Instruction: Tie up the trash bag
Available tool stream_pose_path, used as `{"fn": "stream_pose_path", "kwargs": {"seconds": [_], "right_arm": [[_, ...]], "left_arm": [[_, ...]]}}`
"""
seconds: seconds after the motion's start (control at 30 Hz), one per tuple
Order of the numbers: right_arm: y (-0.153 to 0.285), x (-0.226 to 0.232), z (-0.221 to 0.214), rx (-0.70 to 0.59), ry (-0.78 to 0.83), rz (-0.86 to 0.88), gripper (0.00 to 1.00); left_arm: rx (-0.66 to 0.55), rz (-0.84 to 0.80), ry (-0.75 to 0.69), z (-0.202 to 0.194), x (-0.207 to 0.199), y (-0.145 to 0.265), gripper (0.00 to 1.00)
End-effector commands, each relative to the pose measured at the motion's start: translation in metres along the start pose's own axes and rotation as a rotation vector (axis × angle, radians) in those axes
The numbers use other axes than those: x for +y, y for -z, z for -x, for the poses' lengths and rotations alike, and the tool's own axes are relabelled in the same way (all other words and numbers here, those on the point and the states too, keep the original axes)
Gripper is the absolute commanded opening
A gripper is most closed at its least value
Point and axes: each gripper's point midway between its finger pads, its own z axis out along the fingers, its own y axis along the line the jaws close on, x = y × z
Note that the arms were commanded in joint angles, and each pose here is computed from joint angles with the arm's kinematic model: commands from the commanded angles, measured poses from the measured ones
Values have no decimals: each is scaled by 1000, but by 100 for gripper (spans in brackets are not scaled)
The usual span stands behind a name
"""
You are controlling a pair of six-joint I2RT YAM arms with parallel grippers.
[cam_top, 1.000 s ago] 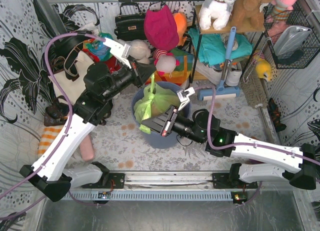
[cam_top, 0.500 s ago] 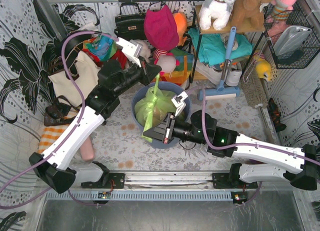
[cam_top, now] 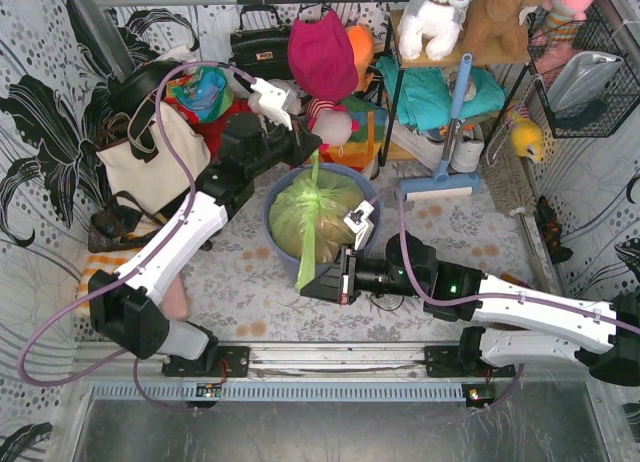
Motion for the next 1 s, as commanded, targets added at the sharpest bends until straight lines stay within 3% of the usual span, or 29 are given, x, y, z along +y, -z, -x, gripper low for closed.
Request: {"fn": "stream_pose_path", "kwargs": {"seconds": [0.0,0.27,0.33,0.43,0.47,0.57,0.77,0.97], "right_arm": [[11,-4,-26,93,-22,12,0],[21,3,-26,88,7,26,0],[24,12,-16,60,54,42,0],[29,23,1,11,145,47,19],[31,26,5,-1,173,47,29],[37,36,20,-42,235,42,45],[51,34,44,-122,330,-37,56],[71,36,66,-215,396,-84,59]], "left_arm": [[-42,4,-15,3,13,-13,0],[-22,-22,3,-2,15,-16,1],[-35,-36,0,6,9,-10,11],[-50,-51,-4,19,0,0,43],[-58,-55,-2,24,-3,5,49],[-82,-42,21,38,-9,19,61],[-7,-20,100,39,-19,40,68],[150,-78,147,12,-29,37,68]]}}
